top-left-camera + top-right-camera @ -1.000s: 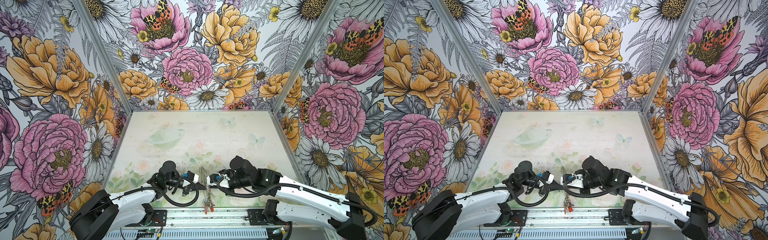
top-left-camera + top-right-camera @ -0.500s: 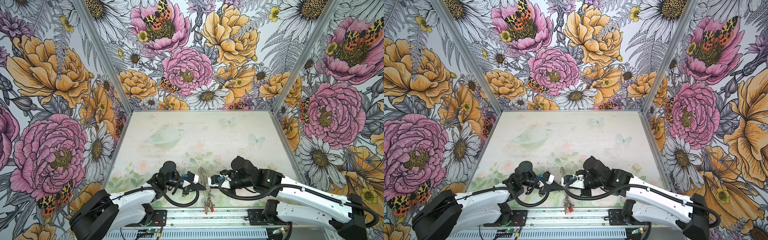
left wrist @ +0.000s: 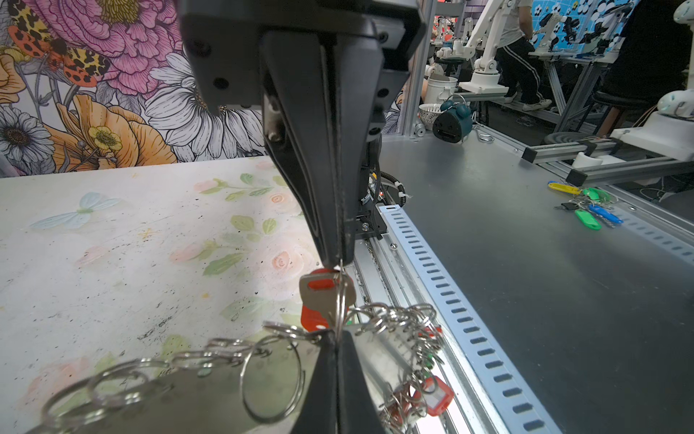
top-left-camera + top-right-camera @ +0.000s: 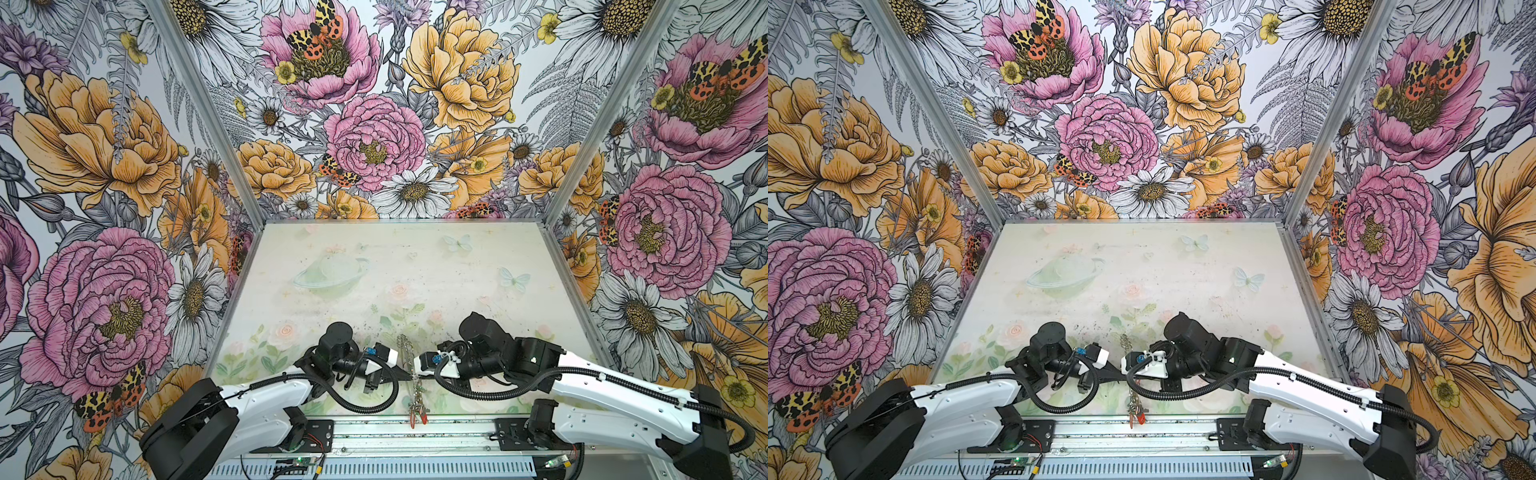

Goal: Put the keys on the keyring

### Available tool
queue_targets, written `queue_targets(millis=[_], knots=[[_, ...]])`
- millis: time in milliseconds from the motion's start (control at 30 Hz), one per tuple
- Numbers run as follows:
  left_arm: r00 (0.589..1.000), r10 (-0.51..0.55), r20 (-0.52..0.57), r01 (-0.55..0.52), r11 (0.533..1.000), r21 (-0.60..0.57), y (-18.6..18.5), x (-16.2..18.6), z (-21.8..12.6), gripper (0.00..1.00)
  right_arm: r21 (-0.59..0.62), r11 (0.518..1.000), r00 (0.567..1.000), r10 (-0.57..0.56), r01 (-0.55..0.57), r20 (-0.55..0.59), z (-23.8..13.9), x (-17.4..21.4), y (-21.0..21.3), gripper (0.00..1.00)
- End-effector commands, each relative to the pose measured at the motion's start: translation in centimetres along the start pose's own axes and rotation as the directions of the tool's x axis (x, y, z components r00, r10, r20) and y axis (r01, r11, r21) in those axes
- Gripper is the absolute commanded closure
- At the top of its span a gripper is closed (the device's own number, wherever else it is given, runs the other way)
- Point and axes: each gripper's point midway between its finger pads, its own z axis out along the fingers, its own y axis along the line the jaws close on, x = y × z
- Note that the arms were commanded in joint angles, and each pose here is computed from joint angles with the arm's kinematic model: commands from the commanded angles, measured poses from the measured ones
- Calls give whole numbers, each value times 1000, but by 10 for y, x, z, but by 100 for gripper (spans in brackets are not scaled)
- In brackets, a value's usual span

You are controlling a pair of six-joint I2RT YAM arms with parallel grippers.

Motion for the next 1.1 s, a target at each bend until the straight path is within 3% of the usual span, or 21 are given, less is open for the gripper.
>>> queue_targets(millis=[0,700,1067], knots=[[999,34,25,-34,999,-4,1,-7,0,100,-26,999,999,-29,30,38,0,-8,6,100],[999,10,35,-11,1000,27,-1,-8,1,100,-20,999,999,-33,34,34,7,-6,2,100],[999,14,35,-15,1000,28,-2,-8,1,100,54,998,999,-34,32,43,-7,-7,-3,100]])
